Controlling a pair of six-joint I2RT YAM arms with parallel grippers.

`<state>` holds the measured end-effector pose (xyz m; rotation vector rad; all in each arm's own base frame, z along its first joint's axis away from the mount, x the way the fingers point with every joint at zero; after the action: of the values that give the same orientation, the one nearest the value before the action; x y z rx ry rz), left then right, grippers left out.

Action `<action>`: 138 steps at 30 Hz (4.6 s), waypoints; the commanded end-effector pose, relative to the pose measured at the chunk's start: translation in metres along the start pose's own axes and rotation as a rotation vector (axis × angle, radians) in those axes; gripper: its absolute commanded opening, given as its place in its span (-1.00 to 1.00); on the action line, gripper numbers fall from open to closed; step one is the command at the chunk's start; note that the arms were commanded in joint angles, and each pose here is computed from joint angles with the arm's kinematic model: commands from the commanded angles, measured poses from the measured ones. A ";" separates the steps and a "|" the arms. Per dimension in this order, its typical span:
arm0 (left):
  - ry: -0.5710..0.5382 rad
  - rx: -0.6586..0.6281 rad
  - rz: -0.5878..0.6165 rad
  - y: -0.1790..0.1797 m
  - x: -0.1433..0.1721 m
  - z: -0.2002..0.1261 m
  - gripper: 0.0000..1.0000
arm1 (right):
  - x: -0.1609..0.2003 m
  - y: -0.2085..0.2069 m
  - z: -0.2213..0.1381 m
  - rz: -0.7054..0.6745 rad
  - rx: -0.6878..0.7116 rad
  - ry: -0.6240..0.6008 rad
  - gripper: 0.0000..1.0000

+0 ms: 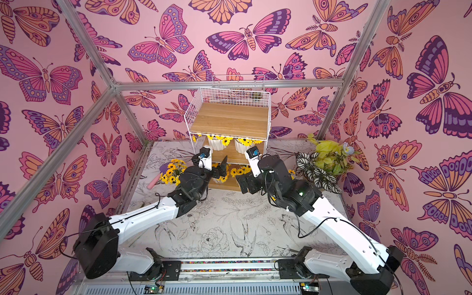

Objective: Take the sunflower pots off the shelves
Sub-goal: Pick up the sunflower pot from the shelf.

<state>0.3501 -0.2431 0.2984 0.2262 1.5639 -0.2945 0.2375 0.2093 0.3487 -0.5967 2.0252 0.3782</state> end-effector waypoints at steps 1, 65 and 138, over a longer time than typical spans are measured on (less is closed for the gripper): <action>-0.009 0.015 -0.031 0.002 0.000 0.018 1.00 | -0.014 0.001 -0.009 -0.006 0.011 -0.042 0.98; -0.006 -0.068 -0.059 0.024 0.020 0.161 0.90 | 0.003 0.002 0.011 0.037 0.021 0.028 0.98; 0.223 0.286 -0.053 -0.003 0.035 0.024 0.28 | -0.038 -0.021 0.050 0.040 0.129 0.031 0.98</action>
<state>0.3908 -0.2426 0.2990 0.3156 1.6235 -0.4640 0.2985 0.2286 0.3476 -0.4842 2.0847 0.2636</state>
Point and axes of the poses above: each gripper's point midway between its finger pads, its own z axis out along the fingers, its own y axis along the line the jaws close on, x = y × z, the point moved 4 cm from there along -z, back along the fingers, and after that the axes turned 3 degrees about -z, right-handed, at the moved point
